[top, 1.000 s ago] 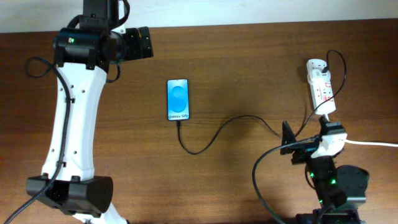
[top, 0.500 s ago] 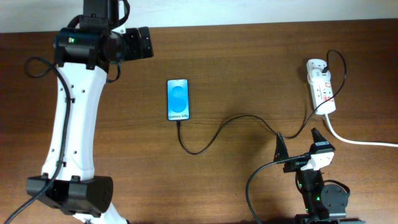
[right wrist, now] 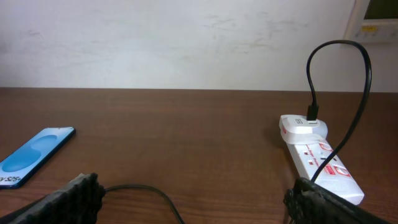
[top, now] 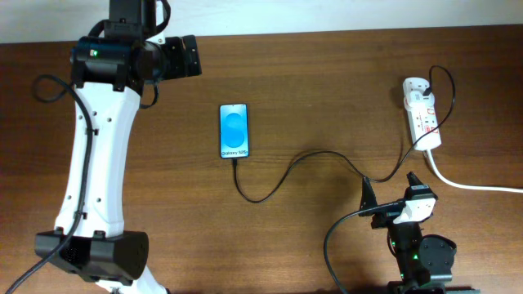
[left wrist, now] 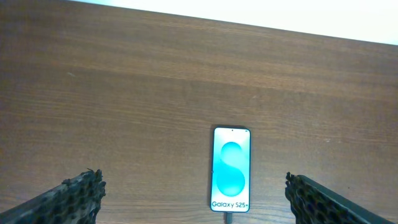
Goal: Plug charger to phone and switch on socket
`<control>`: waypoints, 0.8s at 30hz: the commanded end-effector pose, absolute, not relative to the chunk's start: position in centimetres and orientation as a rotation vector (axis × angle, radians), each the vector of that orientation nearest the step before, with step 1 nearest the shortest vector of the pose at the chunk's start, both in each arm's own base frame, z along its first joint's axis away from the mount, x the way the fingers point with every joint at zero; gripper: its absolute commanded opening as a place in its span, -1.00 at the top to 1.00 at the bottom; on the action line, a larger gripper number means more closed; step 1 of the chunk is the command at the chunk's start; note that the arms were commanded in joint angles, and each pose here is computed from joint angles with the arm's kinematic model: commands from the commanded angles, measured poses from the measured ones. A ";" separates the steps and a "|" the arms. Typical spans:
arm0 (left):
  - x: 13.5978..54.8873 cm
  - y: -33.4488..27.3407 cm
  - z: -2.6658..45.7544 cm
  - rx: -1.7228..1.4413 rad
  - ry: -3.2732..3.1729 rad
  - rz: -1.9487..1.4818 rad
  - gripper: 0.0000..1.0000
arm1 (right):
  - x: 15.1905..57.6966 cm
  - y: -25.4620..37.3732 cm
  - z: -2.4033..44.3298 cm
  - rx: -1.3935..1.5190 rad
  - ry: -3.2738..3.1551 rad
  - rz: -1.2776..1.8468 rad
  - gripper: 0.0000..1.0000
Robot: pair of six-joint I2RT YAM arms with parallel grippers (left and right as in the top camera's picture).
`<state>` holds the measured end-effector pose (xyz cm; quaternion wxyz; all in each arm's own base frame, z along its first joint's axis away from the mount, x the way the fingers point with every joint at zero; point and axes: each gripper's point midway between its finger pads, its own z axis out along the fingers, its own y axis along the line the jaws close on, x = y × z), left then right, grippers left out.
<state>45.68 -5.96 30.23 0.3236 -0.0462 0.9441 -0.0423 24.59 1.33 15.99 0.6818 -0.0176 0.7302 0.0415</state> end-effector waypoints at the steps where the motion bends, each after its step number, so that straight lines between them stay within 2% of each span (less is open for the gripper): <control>1: 45.5 -5.6 31.0 -0.130 2.456 -0.102 -0.99 | 24.6 1.4 15.8 -0.032 1.641 0.098 -0.97; 13: 43.6 -5.3 30.2 -0.133 2.531 -0.080 -0.99 | 24.6 1.4 15.8 -0.031 1.641 0.097 -0.97; 18: 41.2 -4.8 31.7 -0.135 2.477 -0.082 -0.99 | 24.6 1.4 15.8 -0.032 1.641 0.098 -0.97; 24: 37.1 -4.2 30.3 0.013 2.330 -0.052 -0.99 | 24.6 1.4 15.8 -0.032 1.641 0.098 -0.97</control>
